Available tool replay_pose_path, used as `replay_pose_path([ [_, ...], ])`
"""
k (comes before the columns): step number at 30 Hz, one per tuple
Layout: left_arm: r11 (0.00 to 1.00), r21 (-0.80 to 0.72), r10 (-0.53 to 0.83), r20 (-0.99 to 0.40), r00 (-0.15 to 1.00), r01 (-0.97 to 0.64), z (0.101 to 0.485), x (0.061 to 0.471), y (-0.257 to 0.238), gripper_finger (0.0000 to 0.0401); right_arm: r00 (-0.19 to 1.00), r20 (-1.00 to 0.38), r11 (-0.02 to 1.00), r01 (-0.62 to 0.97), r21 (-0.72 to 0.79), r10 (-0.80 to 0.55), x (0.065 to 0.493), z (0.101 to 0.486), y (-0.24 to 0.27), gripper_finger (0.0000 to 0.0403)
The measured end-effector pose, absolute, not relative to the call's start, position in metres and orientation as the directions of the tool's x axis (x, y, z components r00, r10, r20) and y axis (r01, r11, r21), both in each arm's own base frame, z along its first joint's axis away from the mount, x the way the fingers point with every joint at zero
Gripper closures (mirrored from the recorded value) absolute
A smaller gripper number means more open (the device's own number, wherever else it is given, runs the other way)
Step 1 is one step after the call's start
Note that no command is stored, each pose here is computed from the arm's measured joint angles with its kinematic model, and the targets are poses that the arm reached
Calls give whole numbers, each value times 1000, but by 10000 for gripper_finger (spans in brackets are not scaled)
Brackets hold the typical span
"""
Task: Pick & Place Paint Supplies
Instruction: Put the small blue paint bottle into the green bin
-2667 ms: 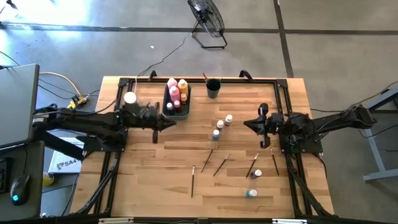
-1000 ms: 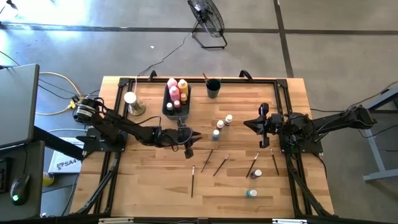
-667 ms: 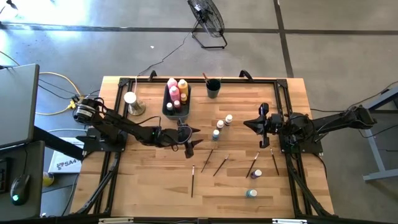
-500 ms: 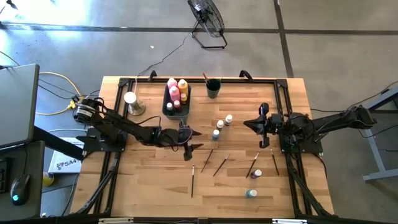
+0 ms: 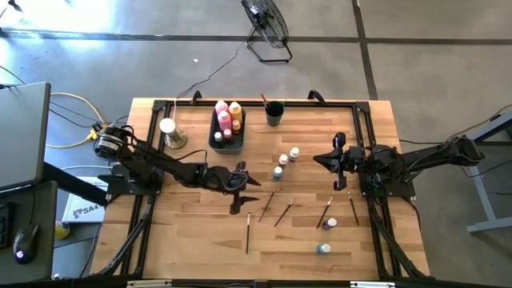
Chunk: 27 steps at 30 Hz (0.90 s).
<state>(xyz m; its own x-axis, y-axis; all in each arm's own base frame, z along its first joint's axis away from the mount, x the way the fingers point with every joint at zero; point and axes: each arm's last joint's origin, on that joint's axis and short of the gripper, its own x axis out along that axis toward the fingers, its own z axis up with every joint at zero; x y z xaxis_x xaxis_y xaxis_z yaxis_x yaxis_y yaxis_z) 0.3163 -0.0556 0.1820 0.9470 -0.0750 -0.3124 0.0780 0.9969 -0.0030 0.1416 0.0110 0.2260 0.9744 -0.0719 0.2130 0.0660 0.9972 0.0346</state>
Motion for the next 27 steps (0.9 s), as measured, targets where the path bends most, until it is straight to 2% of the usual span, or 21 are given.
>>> replay_pose_path([
  [8, 980, -48, 171, -295, 940, -194, 183, 316, -48, 158, 974, 213, 997, 66, 35, -72, 142, 226, 11, 401],
  [18, 965, -34, 240, -276, 931, -259, 183, 316, -46, 158, 974, 213, 997, 70, 16, -72, 142, 226, 11, 401],
  [23, 953, -102, 255, -233, 939, -284, 175, 328, -37, 158, 974, 214, 997, 71, 13, -72, 142, 226, 11, 401],
  [27, 938, -131, 282, -258, 924, -322, 166, 343, -28, 158, 974, 214, 997, 71, 13, -72, 142, 226, 11, 401],
])
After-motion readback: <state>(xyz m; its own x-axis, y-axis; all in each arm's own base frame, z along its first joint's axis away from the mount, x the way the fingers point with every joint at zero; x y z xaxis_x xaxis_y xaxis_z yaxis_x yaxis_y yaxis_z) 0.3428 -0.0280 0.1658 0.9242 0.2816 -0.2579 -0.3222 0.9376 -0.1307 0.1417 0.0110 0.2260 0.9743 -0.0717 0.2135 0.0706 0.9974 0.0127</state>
